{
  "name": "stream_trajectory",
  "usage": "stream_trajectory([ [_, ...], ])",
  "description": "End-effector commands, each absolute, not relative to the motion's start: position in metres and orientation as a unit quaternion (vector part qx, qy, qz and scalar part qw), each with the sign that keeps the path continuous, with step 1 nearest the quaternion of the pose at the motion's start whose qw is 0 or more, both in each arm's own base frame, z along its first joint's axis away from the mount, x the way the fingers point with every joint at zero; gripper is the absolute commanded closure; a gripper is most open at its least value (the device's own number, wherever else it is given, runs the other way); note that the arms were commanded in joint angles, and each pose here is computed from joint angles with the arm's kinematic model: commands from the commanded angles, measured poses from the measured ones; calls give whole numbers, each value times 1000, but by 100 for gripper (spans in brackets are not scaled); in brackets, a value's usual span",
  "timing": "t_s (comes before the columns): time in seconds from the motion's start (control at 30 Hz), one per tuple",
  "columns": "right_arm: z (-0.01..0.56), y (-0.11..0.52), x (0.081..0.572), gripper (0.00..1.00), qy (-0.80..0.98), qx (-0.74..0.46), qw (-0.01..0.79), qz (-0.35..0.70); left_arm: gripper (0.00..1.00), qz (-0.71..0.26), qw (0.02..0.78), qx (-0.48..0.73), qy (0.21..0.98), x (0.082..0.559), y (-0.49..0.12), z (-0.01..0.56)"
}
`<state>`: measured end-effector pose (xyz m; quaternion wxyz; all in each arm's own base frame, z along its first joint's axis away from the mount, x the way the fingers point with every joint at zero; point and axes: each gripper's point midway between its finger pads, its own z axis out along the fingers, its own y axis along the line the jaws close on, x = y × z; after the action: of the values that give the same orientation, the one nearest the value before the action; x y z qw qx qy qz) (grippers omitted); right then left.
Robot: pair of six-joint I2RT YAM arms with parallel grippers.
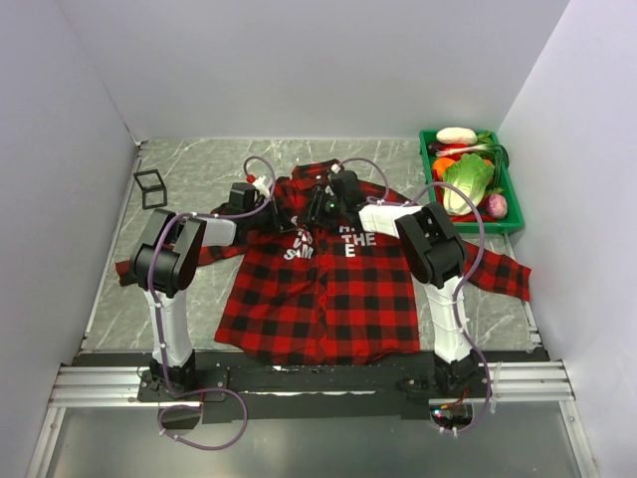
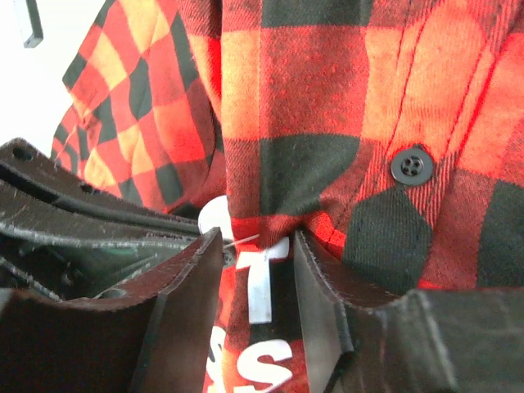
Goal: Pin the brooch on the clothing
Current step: Pin the brooch to the clothes.
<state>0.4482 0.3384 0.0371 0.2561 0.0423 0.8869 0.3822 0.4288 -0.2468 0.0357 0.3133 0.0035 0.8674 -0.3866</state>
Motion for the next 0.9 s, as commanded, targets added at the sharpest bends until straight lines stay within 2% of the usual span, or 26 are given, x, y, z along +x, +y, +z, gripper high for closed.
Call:
stream_trajectory([
  [0.0,83,337,450,51,858,8,276,433,99,-399,282,15,872,419,-252,23],
  [0.23,80,334,443,52,849,15,265,457,99,-411,266,4,872,417,-253,16],
  [0.4,67,332,445,57,858,14,254,446,99,-416,256,-4,873,416,-255,13],
  [0.87,49,327,451,58,875,18,254,412,99,-409,260,-5,875,415,-252,12],
])
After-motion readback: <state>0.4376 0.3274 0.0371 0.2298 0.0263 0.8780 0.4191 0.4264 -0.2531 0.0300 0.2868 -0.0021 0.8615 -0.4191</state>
